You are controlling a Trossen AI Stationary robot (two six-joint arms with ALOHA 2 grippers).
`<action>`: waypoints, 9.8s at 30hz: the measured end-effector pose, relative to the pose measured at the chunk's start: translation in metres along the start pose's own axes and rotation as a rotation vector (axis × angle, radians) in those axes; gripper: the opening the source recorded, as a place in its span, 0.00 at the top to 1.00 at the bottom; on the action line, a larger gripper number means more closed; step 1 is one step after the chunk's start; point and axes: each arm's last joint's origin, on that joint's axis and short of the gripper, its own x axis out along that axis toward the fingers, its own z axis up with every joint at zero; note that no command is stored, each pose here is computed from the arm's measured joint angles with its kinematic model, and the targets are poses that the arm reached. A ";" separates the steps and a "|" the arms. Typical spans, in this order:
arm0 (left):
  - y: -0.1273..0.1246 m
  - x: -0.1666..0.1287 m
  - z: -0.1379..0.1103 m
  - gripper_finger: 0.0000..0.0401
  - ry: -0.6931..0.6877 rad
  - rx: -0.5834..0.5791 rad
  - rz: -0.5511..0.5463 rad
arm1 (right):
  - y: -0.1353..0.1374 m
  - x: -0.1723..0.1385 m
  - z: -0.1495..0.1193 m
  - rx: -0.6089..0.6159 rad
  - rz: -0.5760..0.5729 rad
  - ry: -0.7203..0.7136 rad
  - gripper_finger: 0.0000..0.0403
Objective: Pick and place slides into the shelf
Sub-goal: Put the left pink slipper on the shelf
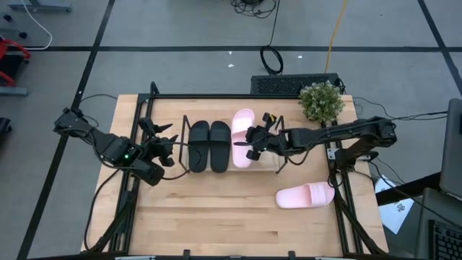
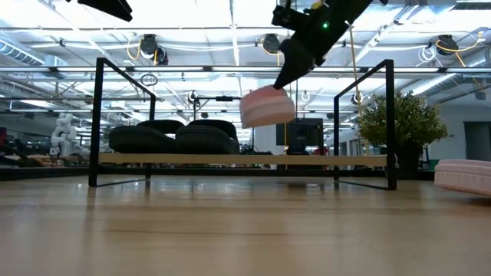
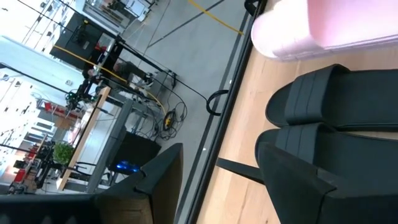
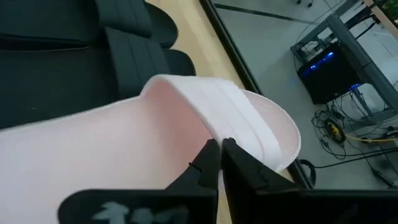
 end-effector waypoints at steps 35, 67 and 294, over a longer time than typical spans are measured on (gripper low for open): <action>0.000 0.000 0.000 0.46 0.000 -0.003 0.000 | 0.008 0.014 -0.018 0.124 0.021 0.003 1.00; 0.000 0.000 0.000 0.46 -0.001 -0.013 -0.006 | 0.024 0.036 -0.021 0.112 0.028 -0.009 1.00; -0.002 0.000 0.004 0.46 -0.018 -0.037 -0.019 | 0.030 0.062 -0.038 0.255 0.169 -0.277 0.96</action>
